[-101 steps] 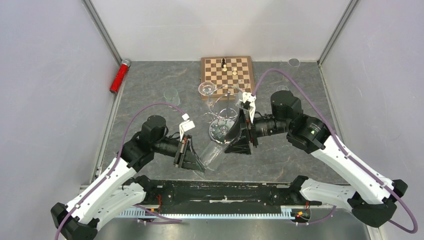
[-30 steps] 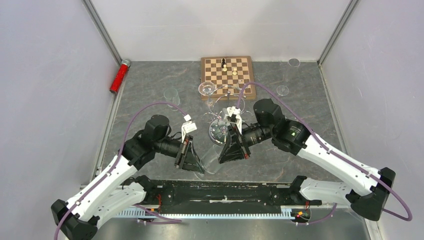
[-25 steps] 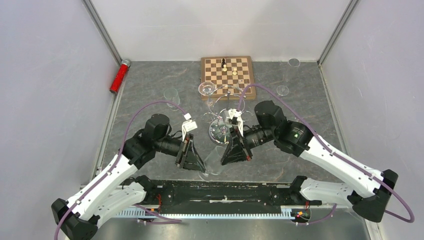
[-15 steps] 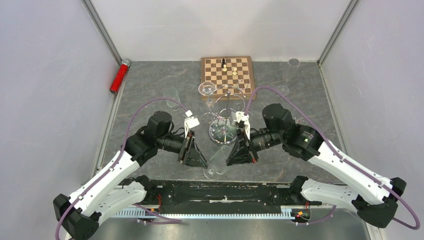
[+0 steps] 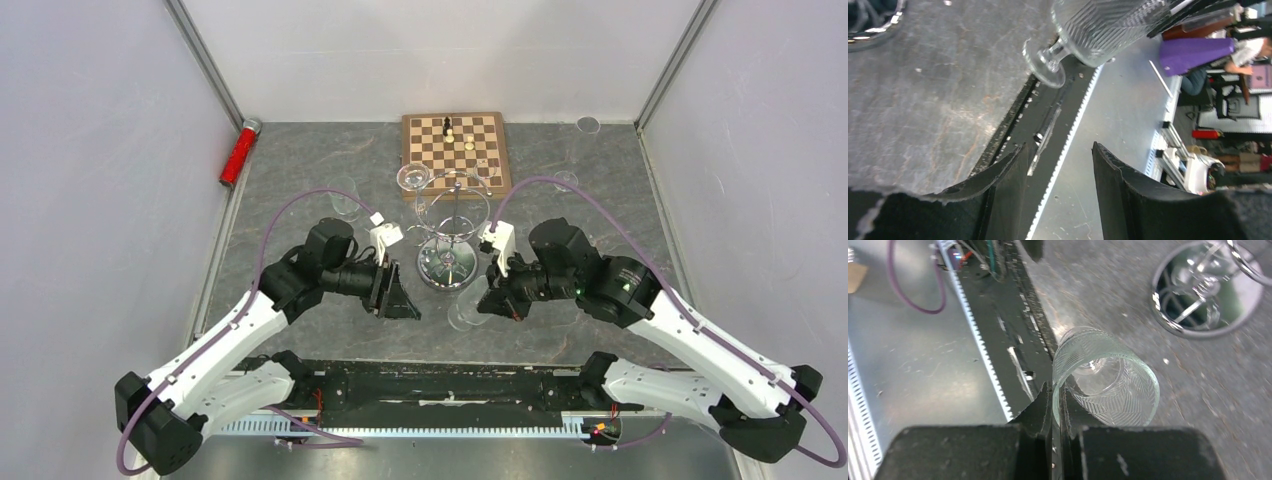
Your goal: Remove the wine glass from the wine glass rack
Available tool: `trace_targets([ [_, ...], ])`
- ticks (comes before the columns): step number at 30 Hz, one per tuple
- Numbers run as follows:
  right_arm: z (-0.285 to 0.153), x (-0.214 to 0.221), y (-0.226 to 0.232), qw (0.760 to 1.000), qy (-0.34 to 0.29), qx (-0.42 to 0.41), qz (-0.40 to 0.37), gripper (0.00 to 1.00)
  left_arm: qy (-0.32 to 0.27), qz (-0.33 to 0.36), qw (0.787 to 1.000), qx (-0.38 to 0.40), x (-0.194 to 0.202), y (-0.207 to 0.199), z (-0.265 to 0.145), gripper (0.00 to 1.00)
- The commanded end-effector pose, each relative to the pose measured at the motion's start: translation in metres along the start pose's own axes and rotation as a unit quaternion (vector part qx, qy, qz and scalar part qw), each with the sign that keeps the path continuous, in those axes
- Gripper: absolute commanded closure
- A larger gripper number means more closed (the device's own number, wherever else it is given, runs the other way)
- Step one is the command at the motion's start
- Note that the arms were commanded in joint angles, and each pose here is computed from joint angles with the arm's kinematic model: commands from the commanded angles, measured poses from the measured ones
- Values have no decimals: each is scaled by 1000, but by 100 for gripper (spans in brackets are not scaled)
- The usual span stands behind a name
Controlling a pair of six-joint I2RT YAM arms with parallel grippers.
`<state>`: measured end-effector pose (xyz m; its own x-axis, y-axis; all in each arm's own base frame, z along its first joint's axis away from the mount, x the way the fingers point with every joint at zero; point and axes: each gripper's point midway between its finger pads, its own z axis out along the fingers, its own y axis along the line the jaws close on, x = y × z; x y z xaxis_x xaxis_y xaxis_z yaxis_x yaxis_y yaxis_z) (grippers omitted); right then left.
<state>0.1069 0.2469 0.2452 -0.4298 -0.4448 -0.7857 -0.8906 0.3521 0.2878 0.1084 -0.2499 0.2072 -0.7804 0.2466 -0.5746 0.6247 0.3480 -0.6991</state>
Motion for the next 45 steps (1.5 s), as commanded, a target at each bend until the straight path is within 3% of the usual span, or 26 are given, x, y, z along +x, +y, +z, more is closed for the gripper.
trace_targets([
  [1, -15, -3, -35, 993, -18, 117, 19, 100, -32, 41, 997, -55, -19, 17, -2, 43],
  [8, -33, 5, -83, 968, -23, 240, 69, 100, -45, 48, 993, -96, -24, 29, -6, 36],
  [14, -41, 8, -125, 944, 0, 316, 92, 100, -68, 65, 989, -118, -30, 29, -16, 36],
  [25, -86, -4, -208, 889, -17, 434, 146, 100, -72, 70, 978, -183, -34, 49, -25, 36],
  [36, -114, 2, -291, 842, -16, 500, 201, 100, -88, 70, 968, -224, -30, 61, -36, 39],
  [45, -124, 10, -336, 821, 5, 529, 216, 100, -88, 69, 967, -228, -28, 63, -37, 38],
])
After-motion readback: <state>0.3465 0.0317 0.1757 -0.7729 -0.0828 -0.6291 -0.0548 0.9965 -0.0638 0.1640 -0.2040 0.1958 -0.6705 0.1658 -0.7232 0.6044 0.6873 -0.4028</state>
